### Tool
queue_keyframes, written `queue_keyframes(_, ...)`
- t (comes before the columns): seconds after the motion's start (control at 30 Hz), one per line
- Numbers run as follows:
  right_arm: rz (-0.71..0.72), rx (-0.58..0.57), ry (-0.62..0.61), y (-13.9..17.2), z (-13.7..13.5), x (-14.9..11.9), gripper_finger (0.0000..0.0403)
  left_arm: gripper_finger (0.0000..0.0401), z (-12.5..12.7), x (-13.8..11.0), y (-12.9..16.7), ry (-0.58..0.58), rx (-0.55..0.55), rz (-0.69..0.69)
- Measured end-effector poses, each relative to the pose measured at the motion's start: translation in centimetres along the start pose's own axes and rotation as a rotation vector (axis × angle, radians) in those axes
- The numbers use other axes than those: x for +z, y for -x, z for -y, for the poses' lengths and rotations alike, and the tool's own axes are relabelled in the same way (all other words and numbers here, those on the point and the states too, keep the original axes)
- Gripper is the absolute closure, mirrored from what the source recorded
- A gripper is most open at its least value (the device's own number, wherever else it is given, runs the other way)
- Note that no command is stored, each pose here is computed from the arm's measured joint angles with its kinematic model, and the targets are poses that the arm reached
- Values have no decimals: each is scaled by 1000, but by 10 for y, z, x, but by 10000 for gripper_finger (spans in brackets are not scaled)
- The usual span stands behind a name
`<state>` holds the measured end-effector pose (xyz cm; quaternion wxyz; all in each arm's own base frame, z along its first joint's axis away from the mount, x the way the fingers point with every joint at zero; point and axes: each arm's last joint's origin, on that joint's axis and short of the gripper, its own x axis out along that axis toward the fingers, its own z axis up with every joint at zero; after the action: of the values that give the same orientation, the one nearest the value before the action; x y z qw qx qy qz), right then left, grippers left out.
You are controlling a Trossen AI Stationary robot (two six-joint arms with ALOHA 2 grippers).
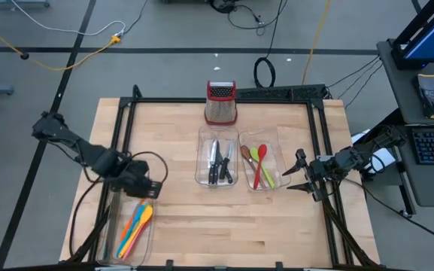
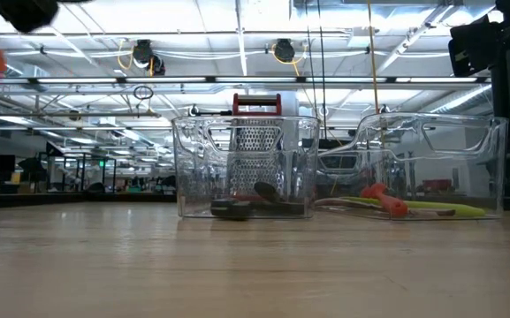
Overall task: Pick & Place Kitchen Items
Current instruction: Put the orange spatula into the left transparent bin
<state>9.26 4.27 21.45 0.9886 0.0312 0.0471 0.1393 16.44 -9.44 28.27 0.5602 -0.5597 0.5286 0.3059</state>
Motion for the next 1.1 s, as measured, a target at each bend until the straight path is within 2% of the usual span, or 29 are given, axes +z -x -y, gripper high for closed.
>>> queue_keyframes(0.07,0,0,0,0,0,0,188,394,2,-10,8,9,58,13)
queue_keyframes(0.2,-1,0,7,0,0,0,188,394,9,-32,14,23,85,60)
queue_keyframes(0.5,-4,0,8,0,0,0,188,394,8,-72,-29,4,243,131)
queue_keyframes(0.87,-2,-1,1,0,0,0,188,394,2,-87,-52,-109,302,284)
queue_keyframes(1.1,-2,0,1,0,0,0,188,394,2,-96,-67,-128,313,287)
